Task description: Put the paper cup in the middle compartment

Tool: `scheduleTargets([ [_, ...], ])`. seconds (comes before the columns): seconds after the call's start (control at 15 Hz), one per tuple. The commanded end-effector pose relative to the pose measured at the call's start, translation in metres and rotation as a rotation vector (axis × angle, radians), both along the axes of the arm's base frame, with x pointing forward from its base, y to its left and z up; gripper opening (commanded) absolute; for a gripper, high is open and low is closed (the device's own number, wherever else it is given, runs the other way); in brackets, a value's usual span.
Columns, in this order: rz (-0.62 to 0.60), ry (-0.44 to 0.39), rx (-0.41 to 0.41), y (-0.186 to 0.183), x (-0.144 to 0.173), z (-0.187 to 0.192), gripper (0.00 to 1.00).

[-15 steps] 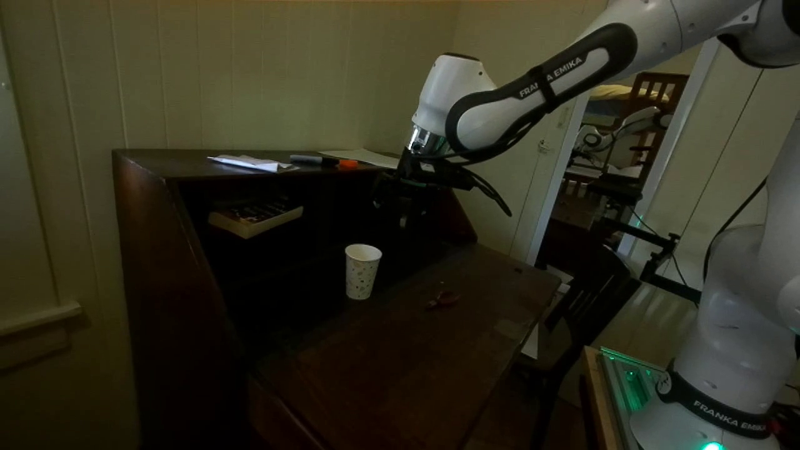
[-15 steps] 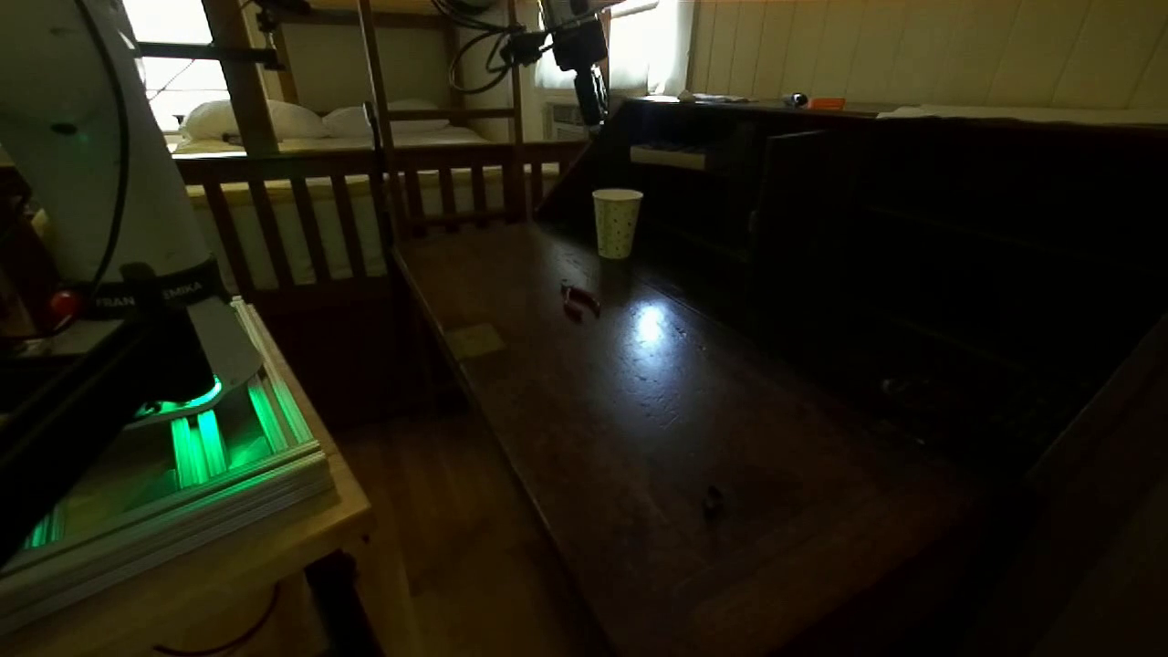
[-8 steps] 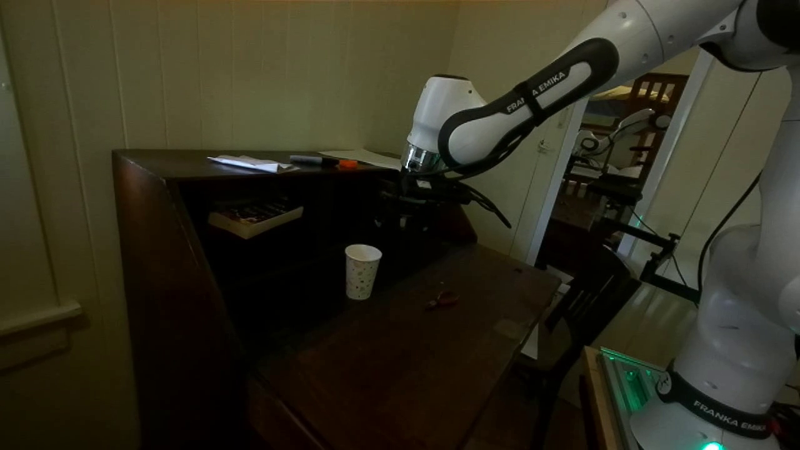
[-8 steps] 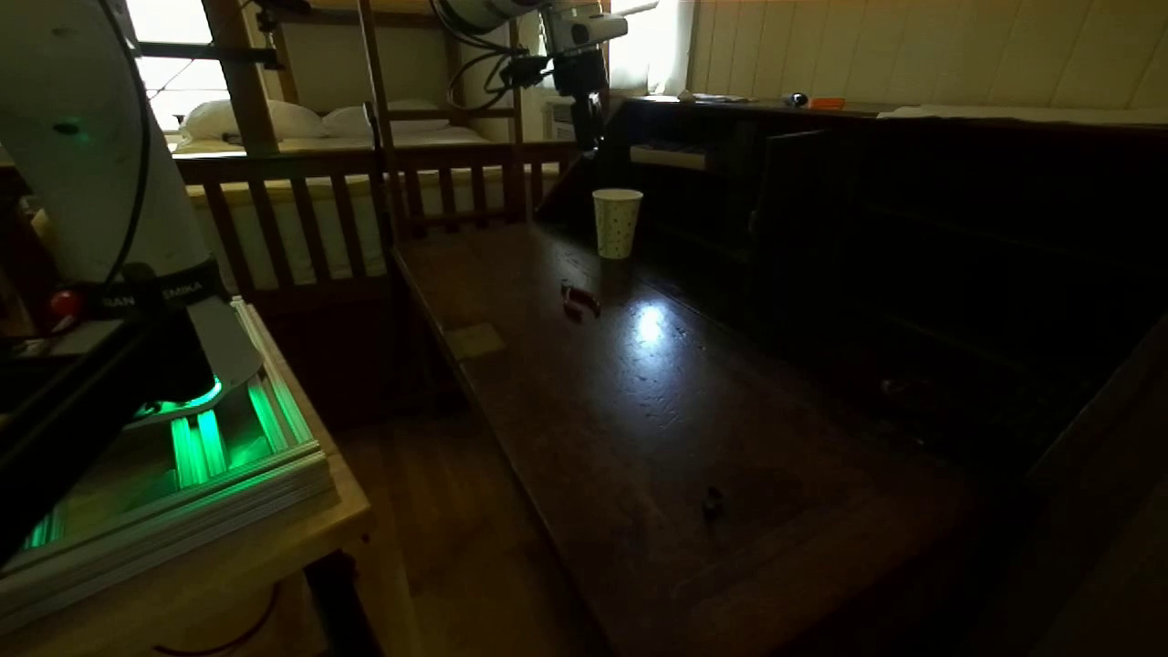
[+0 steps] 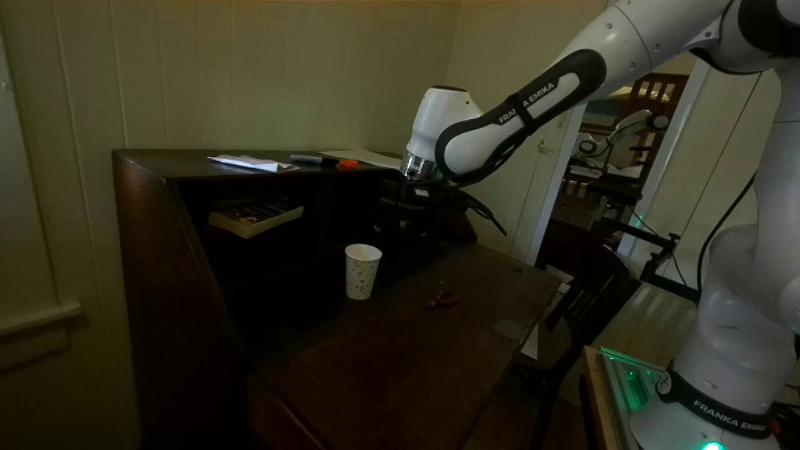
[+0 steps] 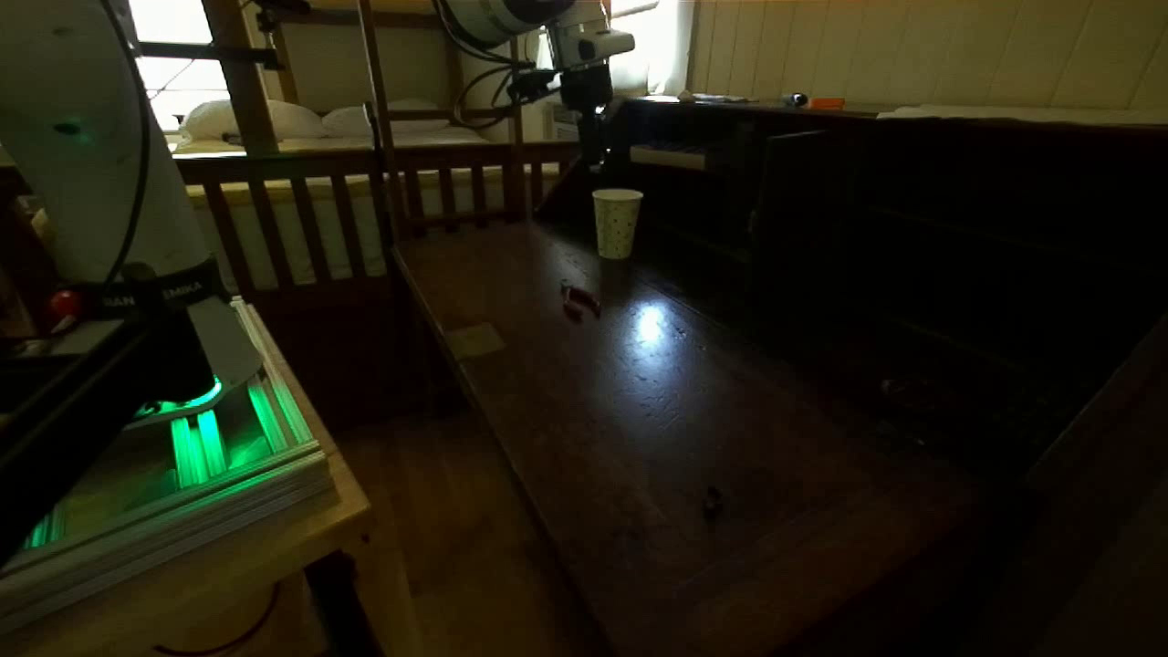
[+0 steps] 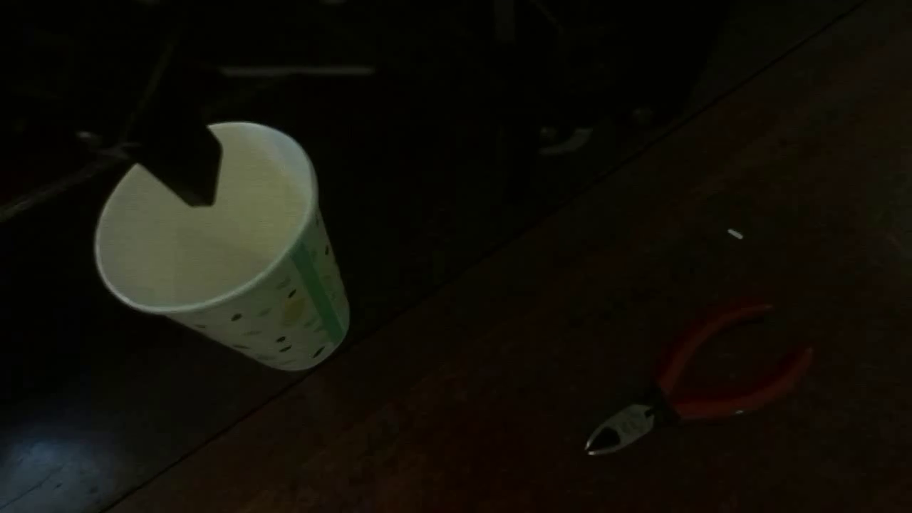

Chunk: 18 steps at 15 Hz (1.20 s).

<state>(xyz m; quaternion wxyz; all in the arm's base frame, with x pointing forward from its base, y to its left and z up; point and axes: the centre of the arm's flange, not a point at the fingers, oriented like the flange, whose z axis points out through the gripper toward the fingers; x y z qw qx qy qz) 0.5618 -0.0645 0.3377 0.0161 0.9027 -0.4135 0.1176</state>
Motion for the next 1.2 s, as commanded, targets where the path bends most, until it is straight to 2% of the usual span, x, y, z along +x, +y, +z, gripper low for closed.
scheduleTargets([
  [0.0,-0.008,-0.016,0.040,-0.004,0.011,-0.024,1.00],
  [0.13,-0.006,-0.033,0.058,-0.002,0.015,-0.033,0.99],
  [0.27,-0.007,-0.058,0.078,0.001,0.020,-0.038,0.87],
  [0.47,-0.025,-0.057,0.094,0.004,0.024,-0.045,0.56],
  [0.93,-0.064,-0.064,0.115,0.005,0.023,-0.042,0.07],
  [1.0,-0.068,-0.064,0.122,0.005,0.023,-0.042,0.01],
  [1.13,-0.079,-0.063,0.128,0.004,0.024,-0.043,0.00],
])
